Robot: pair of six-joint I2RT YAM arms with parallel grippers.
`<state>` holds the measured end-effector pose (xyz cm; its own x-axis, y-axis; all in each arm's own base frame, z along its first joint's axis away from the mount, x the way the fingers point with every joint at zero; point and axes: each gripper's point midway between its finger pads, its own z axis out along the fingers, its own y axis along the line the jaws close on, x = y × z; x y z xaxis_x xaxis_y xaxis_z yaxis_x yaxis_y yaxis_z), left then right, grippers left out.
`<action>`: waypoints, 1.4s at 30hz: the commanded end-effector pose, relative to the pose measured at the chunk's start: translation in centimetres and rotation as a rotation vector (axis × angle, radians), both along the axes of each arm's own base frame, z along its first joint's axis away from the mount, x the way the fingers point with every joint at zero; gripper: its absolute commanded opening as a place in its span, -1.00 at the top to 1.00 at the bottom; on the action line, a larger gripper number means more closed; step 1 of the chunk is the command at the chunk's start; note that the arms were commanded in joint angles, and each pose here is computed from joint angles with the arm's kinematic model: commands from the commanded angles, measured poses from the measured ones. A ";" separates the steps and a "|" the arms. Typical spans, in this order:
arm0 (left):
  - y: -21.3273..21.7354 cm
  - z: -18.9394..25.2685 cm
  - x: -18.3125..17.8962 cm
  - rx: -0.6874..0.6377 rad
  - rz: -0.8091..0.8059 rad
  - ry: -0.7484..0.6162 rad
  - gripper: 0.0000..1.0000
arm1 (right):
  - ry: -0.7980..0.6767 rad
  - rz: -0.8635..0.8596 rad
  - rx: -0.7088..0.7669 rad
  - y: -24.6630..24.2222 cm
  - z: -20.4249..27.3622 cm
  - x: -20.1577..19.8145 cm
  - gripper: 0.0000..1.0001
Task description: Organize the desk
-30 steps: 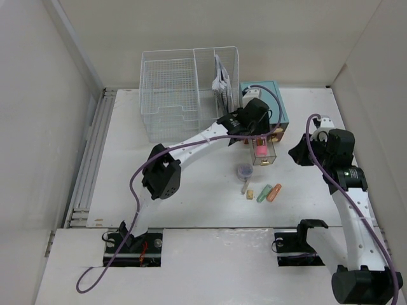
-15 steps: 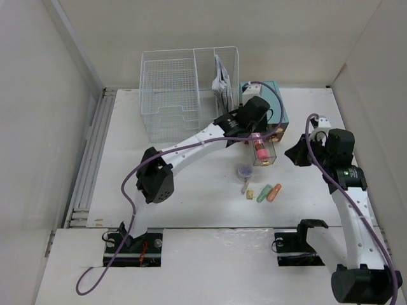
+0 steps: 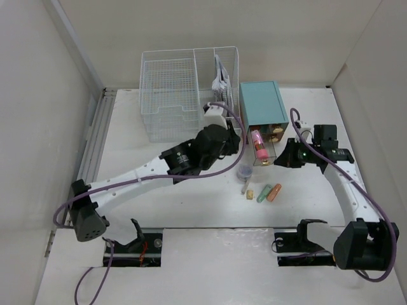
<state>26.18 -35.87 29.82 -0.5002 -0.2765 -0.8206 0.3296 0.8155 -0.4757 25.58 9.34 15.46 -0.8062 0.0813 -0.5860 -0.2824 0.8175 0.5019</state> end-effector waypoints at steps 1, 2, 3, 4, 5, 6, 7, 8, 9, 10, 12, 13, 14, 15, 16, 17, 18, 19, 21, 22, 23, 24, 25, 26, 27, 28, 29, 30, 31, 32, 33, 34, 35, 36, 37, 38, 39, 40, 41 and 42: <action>-0.9 -5.3 -2.0 0.037 -0.067 0.075 0.44 | -0.048 0.039 -0.008 0.4 1.4 1.0 1.00; -1.2 -5.9 -2.6 0.030 -0.074 0.086 0.31 | -0.048 0.050 -0.008 0.7 1.4 0.9 1.00; -1.6 -6.4 -3.1 0.019 -0.083 0.090 0.09 | -0.046 0.044 -0.015 0.6 1.1 1.3 1.00; -1.8 -7.0 -3.4 0.016 -0.107 0.101 -0.05 | -0.023 0.055 -0.009 1.1 0.5 1.5 1.00; -2.0 -8.7 -4.1 0.033 -0.116 0.121 -0.18 | -0.024 0.069 -0.009 1.4 0.3 1.8 1.00; -2.7 -9.6 -4.8 0.035 -0.135 0.139 -0.28 | -0.001 0.064 -0.013 1.6 -0.2 1.8 1.00; -2.8 -10.0 -4.8 0.036 -0.132 0.148 -0.33 | -0.003 0.058 -0.022 1.4 -0.2 2.8 1.00; -3.0 -10.7 -5.3 0.050 -0.130 0.154 -0.37 | -0.005 0.055 -0.021 1.7 -0.4 3.3 1.00; -3.3 -11.1 -5.5 0.049 -0.125 0.159 -0.37 | -0.018 0.063 -0.021 2.0 -0.3 3.8 1.00; -3.3 -11.5 -5.8 0.060 -0.124 0.156 -0.44 | -0.042 0.066 -0.027 2.4 -0.1 4.7 1.00; -3.5 -12.2 -6.1 0.064 -0.119 0.164 -0.47 | -0.064 0.060 -0.013 2.9 0.4 5.7 1.00; -3.5 -12.7 -6.1 0.073 -0.118 0.168 -0.47 | -0.075 0.049 -0.002 3.0 0.7 6.0 1.00; -3.6 -13.2 -6.2 0.081 -0.108 0.172 -0.51 | -0.086 0.045 -0.006 3.2 0.8 6.8 1.00; -3.6 -13.2 -6.1 0.082 -0.100 0.167 -0.51 | -0.101 0.037 -0.013 3.1 0.8 7.4 1.00; -3.5 -13.8 -5.9 0.098 -0.091 0.169 -0.51 | -0.110 0.031 -0.006 3.2 1.1 8.0 1.00; -3.3 -14.9 -5.9 0.124 -0.081 0.175 -0.51 | -0.120 0.033 0.001 3.6 1.5 8.4 1.00; -3.2 -14.9 -5.7 0.126 -0.073 0.171 -0.54 | -0.112 0.033 0.000 3.6 0.9 8.8 1.00; -3.2 -15.9 -5.7 0.139 -0.072 0.176 -0.54 | -0.138 0.017 -0.001 3.5 1.3 9.7 1.00; -3.0 -17.4 -5.4 0.171 -0.053 0.179 -0.54 | -0.142 0.009 0.007 3.6 1.2 10.6 1.00; -3.0 -18.0 -5.4 0.186 -0.052 0.184 -0.54 | -0.156 0.019 0.008 4.0 1.1 10.9 1.00; -3.1 -18.8 -5.1 0.205 -0.040 0.184 -0.54 | -0.159 0.011 0.017 4.1 1.3 11.4 1.00; -3.3 -18.8 -4.9 0.216 -0.037 0.175 -0.54 | -0.162 0.014 0.009 4.5 1.1 11.8 1.00; -3.1 -19.4 -4.7 0.233 -0.024 0.173 -0.54 | -0.163 0.008 0.003 4.3 1.1 11.9 1.00; -3.4 -19.3 -4.3 0.239 -0.017 0.161 -0.54 | -0.187 0.007 0.005 4.4 1.4 12.7 1.00; -3.5 -20.1 -4.1 0.259 -0.007 0.162 -0.56 | -0.191 0.011 0.012 4.8 1.6 12.7 1.00; -3.5 -20.3 -3.8 0.276 -0.001 0.151 -0.56 | -0.188 0.001 0.003 4.7 1.4 13.1 1.00; -3.8 -20.2 -3.5 0.275 0.009 0.144 -0.56 | -0.202 -0.006 -0.002 4.6 1.5 13.7 1.00; -3.7 -21.0 -3.5 0.302 0.004 0.145 -0.56 | -0.208 -0.011 0.005 4.7 1.7 13.9 1.00; -3.8 -20.6 -3.3 0.295 0.012 0.137 -0.56 | -0.209 -0.011 0.005 4.7 1.8 14.3 1.00; -4.1 -20.7 -3.2 0.289 0.012 0.135 -0.56 | -0.224 -0.021 -0.001 4.6 1.9 14.9 1.00; -4.3 -20.5 -3.1 0.283 0.007 0.124 -0.56 | -0.243 -0.021 0.001 4.6 2.3 15.2 1.00; -4.5 -20.3 -3.0 0.277 0.003 0.115 -0.58 | -0.263 -0.032 -0.005 4.5 2.7 15.6 1.00; -4.6 -20.6 -2.9 0.276 0.003 0.115 -0.58 | -0.251 -0.032 -0.007 4.5 2.2 15.7 1.00; -5.0 -20.1 -2.8 0.263 0.003 0.110 -0.58 | -0.255 -0.047 -0.007 4.4 2.4 16.2 1.00; -5.0 -20.1 -2.5 0.276 0.008 0.099 -0.58 | -0.255 -0.054 -0.013 4.3 2.3 16.3 1.00; -5.1 -20.6 -2.5 0.291 0.002 0.094 -0.58 | -0.249 -0.054 -0.014 4.3 2.1 16.6 1.00; -5.5 -20.4 -2.3 0.286 0.002 0.092 -0.58 | -0.233 -0.054 -0.016 4.3 1.4 16.7 1.00; -5.9 -19.7 -2.2 0.278 -0.003 0.080 -0.58 | -0.253 -0.061 -0.019 4.2 1.9 17.1 1.00; -6.1 -20.1 -2.1 0.278 -0.003 0.080 -0.61 | -0.241 -0.061 -0.021 4.2 1.4 17.2 1.00; -6.3 -20.4 -2.0 0.295 -0.010 0.074 -0.61 | -0.230 -0.061 -0.023 4.2 1.0 17.3 1.00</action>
